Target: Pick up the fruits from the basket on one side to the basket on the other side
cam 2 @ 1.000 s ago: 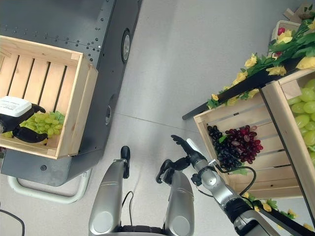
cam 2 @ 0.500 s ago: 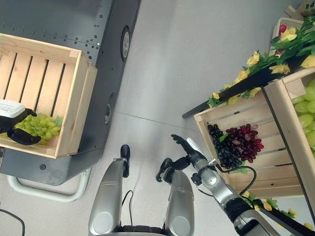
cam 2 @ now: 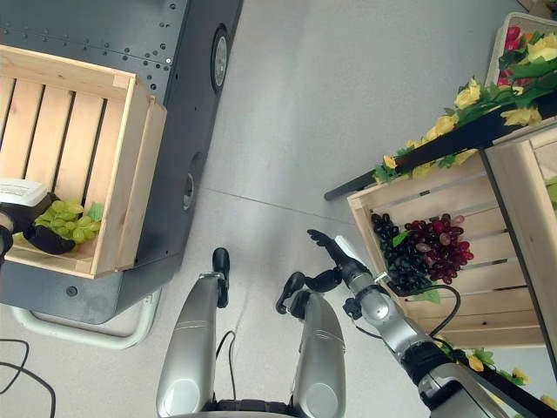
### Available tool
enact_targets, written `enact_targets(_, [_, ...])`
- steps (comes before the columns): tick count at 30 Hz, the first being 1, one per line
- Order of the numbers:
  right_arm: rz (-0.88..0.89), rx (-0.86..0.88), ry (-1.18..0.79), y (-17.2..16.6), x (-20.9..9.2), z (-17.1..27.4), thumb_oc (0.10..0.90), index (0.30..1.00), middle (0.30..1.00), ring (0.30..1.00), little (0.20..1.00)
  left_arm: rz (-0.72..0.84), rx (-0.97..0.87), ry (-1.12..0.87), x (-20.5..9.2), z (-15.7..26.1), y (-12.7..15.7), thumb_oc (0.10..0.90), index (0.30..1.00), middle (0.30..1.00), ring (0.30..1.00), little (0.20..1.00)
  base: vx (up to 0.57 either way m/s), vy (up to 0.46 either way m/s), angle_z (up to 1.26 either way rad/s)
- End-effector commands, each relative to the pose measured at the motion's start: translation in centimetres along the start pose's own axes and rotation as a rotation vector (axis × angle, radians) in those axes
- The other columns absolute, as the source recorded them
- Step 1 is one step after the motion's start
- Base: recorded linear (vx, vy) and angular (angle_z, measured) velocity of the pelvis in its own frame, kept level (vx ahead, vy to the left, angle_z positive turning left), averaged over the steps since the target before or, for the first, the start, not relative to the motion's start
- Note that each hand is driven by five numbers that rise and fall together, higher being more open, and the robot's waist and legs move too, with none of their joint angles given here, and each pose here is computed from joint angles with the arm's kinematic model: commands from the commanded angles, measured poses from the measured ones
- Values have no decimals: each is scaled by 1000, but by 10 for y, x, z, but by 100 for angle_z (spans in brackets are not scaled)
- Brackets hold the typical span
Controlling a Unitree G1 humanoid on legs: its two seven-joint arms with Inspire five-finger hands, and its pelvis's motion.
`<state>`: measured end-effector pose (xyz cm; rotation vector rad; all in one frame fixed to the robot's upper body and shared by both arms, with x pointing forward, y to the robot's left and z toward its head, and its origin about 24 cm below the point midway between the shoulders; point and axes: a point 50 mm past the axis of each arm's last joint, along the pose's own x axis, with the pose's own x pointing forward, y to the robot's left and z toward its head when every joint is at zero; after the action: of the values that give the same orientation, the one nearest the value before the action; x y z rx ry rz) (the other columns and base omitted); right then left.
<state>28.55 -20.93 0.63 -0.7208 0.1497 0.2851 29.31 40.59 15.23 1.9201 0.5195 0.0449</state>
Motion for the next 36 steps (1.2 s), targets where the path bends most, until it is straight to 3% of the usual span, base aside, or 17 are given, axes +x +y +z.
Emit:
enact_targets(1, [-79,30,-75,-26,-5,7,800,900,900,900,900,11,7,14,-2,-1,-19,800,900,900,900,900,0,0,0])
enact_targets(7, [-95,47,-84,-29,-5,10,800,900,900,900,900,116,40,-80,0,17,-23,800,900,900,900,900,0,0,0])
enact_targets(8, [-94,45,-84,-29,-5,10,800,900,900,900,900,113,54,-83,-1,18,-25,577,566,566,566,566,0,0,0])
enact_targets(9, [-94,43,-84,-29,-4,10,800,900,900,900,900,115,58,-84,-1,18,-26,431,347,347,347,347,0,0,0])
enact_targets(10, [-94,41,-84,-29,-4,11,800,900,900,900,900,119,60,-80,-1,18,-28,400,300,300,300,300,0,0,0])
enact_targets(23, [-79,42,-87,-30,-4,11,800,900,900,900,900,225,-50,-42,-5,10,-18,400,300,300,300,300,3,-1,-2])
enact_targets(26, [-79,49,-87,-30,-5,11,800,900,900,900,900,292,-167,-15,-8,5,-15,400,300,300,300,300,0,0,0])
enact_targets(36, [-96,104,-73,-4,-16,4,800,900,900,900,900,616,-814,123,-23,-14,-11,400,300,300,300,300,20,-63,-5])
